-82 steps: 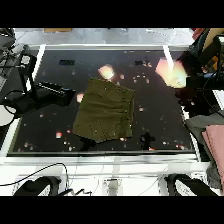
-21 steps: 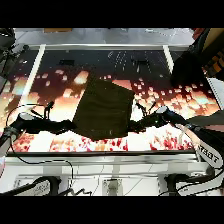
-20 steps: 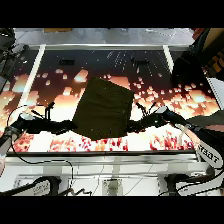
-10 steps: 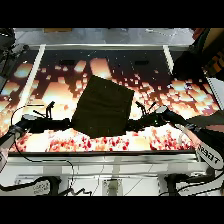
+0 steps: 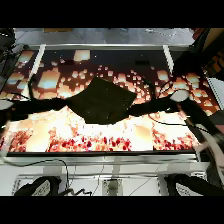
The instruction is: Fold the clothes and pants, and hang the long-sleeved shirts on hangers.
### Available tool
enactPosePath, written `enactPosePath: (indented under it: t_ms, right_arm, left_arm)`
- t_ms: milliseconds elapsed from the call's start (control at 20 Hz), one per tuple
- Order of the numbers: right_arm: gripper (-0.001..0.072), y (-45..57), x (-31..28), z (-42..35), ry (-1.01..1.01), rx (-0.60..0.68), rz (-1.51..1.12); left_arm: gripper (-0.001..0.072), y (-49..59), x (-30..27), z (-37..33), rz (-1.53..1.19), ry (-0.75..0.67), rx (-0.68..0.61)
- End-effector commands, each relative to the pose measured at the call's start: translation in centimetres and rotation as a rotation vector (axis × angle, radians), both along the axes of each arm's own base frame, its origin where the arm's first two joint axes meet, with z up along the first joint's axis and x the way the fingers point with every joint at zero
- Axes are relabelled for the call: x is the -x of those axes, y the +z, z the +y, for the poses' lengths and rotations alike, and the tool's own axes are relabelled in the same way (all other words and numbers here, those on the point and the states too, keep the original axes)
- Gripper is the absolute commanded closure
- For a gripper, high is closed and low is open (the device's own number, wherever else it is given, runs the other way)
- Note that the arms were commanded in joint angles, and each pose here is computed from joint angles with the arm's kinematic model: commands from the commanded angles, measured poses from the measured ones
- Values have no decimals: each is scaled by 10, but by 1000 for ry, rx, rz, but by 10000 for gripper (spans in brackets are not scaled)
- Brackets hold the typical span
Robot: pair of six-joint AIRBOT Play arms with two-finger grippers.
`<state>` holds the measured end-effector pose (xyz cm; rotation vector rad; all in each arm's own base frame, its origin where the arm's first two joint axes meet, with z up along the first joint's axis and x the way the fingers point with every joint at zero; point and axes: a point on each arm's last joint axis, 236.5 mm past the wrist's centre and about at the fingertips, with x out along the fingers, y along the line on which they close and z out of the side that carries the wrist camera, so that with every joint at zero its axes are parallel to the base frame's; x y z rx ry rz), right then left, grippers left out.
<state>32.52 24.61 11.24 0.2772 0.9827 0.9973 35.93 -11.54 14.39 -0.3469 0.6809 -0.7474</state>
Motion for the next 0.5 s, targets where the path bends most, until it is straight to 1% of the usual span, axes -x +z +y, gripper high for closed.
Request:
enactPosePath:
  t_ms: [0,50,150,300,400,450]
  right_arm:
    - [655,128,37,2,35,-105,-269]
    - [655,164,55,3,24,-162,-322]
    - [655,223,98,2,24,-271,-406]
    - [655,276,154,-6,18,-380,-523]
    - [655,294,162,-16,-76,-432,-502]
    - [655,294,158,-20,-114,-430,-496]
  left_arm:
    - [685,124,61,-17,-377,-13,-77]
    - [685,157,85,-19,-505,20,-101]
    - [685,214,126,-14,-745,138,-139]
    - [685,290,195,3,-1079,350,-131]
    - [686,309,220,8,-1167,408,-111]
    - [686,306,217,8,-1142,407,-99]
